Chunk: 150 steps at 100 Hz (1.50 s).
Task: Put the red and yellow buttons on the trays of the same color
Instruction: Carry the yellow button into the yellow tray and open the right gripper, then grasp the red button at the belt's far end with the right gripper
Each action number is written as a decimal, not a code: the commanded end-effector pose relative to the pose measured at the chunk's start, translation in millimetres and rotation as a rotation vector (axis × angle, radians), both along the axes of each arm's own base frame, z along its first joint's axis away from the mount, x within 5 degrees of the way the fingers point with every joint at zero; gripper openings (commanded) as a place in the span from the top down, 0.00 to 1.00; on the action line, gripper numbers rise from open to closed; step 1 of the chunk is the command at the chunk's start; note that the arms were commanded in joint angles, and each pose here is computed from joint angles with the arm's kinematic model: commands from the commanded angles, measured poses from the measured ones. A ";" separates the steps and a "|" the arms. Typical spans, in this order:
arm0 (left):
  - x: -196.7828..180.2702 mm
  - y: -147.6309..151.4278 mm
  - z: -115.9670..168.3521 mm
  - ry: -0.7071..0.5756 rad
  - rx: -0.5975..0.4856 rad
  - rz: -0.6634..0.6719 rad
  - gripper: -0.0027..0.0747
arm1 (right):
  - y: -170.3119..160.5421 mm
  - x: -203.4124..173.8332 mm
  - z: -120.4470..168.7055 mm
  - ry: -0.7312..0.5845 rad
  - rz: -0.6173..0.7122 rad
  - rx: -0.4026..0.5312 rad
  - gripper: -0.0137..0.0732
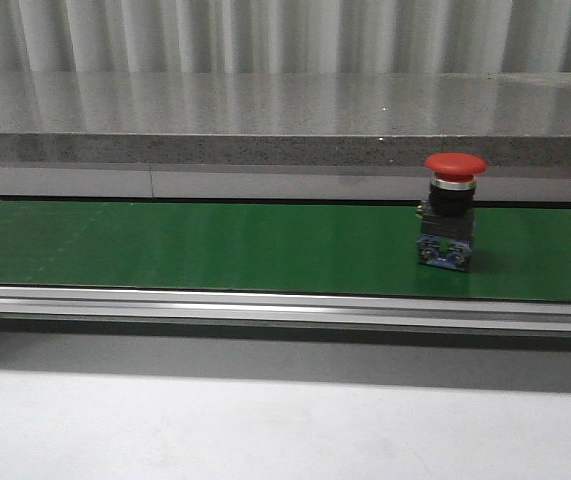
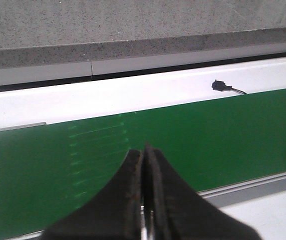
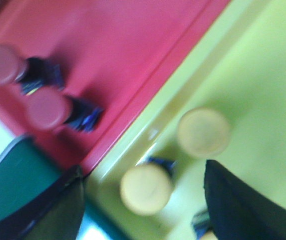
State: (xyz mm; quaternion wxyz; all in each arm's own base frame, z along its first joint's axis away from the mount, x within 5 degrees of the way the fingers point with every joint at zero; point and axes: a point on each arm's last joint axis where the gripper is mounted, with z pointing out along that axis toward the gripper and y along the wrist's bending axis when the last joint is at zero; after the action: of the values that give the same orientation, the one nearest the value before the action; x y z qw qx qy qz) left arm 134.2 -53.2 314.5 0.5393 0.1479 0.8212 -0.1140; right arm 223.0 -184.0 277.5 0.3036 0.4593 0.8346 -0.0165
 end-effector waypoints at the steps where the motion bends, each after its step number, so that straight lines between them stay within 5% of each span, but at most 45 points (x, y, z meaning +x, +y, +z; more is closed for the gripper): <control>1: 1.0 -1.6 16.1 -0.095 -0.050 -0.003 0.99 | 18.9 -1.7 28.5 -0.057 0.061 -0.049 0.25; 46: 1.0 -1.6 16.1 -0.095 -0.050 -0.003 0.99 | 115.5 9.8 34.0 0.115 0.540 0.008 0.25; 100: 1.0 -1.6 16.1 -0.095 -0.050 -0.003 0.99 | 196.8 18.5 26.6 0.188 1.098 -0.050 0.25; 150: 1.0 -1.6 16.1 -0.095 -0.050 -0.003 0.99 | 199.4 76.4 7.8 0.092 1.118 -0.164 0.29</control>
State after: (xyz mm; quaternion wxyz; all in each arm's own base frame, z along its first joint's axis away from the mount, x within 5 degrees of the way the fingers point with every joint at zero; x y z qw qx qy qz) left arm 134.2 -53.2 314.5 0.5393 0.1479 0.8212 -0.1140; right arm 292.9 16.9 267.8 0.2123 -0.0708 0.9719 0.0736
